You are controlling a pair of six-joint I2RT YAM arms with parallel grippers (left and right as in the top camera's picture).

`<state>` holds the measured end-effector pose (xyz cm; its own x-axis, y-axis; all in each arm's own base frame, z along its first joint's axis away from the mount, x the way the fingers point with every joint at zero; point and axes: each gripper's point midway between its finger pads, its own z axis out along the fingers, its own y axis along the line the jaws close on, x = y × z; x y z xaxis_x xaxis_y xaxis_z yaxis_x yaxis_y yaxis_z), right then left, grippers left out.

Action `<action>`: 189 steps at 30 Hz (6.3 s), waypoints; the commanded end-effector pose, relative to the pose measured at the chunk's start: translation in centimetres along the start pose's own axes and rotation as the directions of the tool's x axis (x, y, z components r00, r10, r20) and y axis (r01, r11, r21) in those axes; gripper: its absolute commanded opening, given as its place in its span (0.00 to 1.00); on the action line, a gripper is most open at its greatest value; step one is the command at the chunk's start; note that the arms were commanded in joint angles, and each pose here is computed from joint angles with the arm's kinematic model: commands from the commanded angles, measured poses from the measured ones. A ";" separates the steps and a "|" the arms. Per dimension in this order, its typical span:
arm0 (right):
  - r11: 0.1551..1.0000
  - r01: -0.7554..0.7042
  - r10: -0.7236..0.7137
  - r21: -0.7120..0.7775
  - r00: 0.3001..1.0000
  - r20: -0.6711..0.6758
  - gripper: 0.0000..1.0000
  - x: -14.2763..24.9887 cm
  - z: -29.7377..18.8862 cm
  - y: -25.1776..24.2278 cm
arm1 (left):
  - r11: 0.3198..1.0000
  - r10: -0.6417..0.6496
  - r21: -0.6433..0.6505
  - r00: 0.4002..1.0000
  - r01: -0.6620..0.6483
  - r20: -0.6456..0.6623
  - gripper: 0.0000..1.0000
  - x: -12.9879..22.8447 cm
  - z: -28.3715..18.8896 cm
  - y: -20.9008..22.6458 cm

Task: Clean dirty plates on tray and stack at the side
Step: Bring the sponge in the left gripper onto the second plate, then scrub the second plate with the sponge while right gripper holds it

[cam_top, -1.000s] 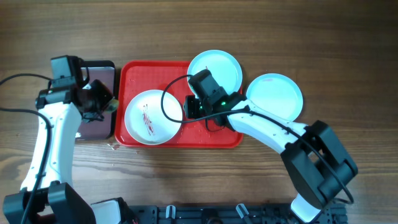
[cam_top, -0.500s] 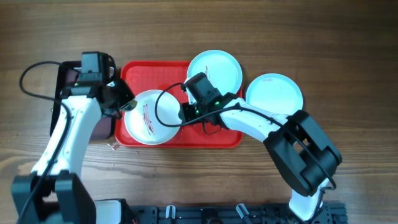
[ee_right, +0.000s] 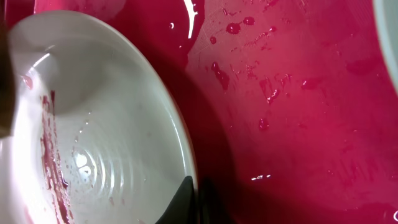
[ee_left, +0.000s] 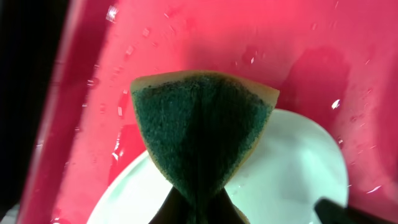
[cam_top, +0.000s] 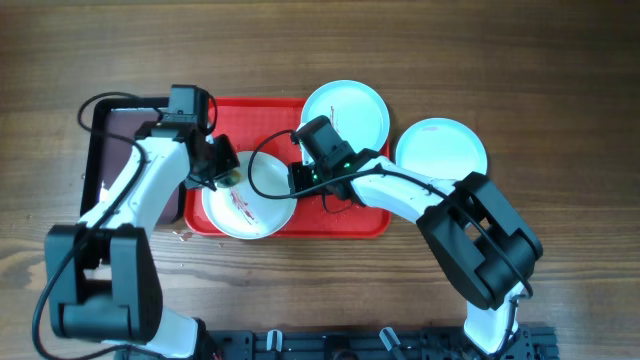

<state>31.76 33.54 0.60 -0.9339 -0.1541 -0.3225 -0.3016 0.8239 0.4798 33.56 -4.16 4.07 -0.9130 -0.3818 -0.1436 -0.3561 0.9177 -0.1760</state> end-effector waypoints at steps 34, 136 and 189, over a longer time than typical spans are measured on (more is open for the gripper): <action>0.999 0.005 -0.005 -0.043 1.000 0.000 0.04 -0.3 0.5 1.0 | 0.874 0.480 0.192 0.727 -0.447 -0.491 0.04 14.1 1.9 -2.8; 0.997 0.063 -0.069 0.047 0.987 0.148 0.04 -3.8 2.0 -0.5 | 0.978 -0.099 -0.185 0.995 0.096 -0.008 0.04 -0.3 5.0 5.0; 0.997 0.060 -0.067 0.047 0.986 0.150 0.04 -3.9 1.9 -0.6 | 0.984 -0.118 -0.163 0.945 0.070 -0.304 0.04 6.1 2.7 2.5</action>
<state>35.56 35.44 1.02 -0.8639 -0.1327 -0.4859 -0.3727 0.8174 0.4393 29.45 -2.30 0.60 -0.8717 -0.4875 0.0494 -0.4837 0.8723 0.0718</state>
